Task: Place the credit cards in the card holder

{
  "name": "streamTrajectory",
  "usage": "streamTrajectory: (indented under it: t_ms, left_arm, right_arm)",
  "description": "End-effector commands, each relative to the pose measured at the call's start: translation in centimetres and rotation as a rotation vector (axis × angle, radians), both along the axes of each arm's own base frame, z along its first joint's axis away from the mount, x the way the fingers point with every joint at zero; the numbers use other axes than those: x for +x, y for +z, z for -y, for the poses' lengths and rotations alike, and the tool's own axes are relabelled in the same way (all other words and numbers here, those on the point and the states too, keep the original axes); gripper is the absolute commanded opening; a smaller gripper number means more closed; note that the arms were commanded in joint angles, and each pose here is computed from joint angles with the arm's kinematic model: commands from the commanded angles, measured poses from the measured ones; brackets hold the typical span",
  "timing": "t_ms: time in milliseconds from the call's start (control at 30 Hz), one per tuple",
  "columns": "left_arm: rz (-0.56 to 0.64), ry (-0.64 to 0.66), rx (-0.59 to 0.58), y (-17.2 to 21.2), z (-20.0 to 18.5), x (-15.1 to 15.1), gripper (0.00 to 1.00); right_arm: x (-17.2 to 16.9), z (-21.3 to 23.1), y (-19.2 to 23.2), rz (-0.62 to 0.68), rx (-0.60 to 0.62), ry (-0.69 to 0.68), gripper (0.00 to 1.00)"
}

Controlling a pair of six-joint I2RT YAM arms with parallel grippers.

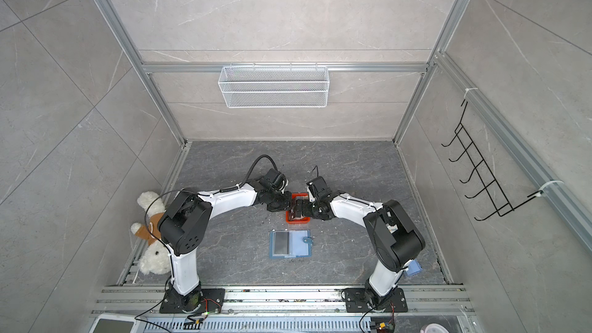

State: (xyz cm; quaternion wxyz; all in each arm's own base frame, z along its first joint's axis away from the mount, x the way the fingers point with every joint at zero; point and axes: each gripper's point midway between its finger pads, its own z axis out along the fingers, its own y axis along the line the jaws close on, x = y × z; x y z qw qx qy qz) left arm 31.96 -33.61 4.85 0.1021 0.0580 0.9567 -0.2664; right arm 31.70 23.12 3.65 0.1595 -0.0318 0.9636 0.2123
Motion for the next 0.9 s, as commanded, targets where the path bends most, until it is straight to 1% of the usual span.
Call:
streamTrajectory:
  t_ms: [0, 333, 567, 867]
  left_arm:
    - [-0.011, 0.001, 0.010, -0.4, -0.3, -0.2, 0.08]
    - [-0.012, 0.002, 0.019, -0.6, -0.6, -0.3, 0.09]
    - [-0.017, 0.007, 0.014, -0.8, -0.6, -0.3, 0.12]
    - [-0.034, -0.003, -0.024, -0.8, 0.1, -0.6, 0.19]
  right_arm:
    - [0.4, -0.6, 0.1, 0.008, 0.003, 0.019, 0.96]
    - [0.6, 1.2, 1.2, 0.039, -0.063, -0.049, 0.95]
    - [0.4, 1.7, 1.8, 0.048, -0.072, -0.052, 0.95]
    - [0.1, 1.9, 2.2, 0.054, -0.076, -0.050, 0.95]
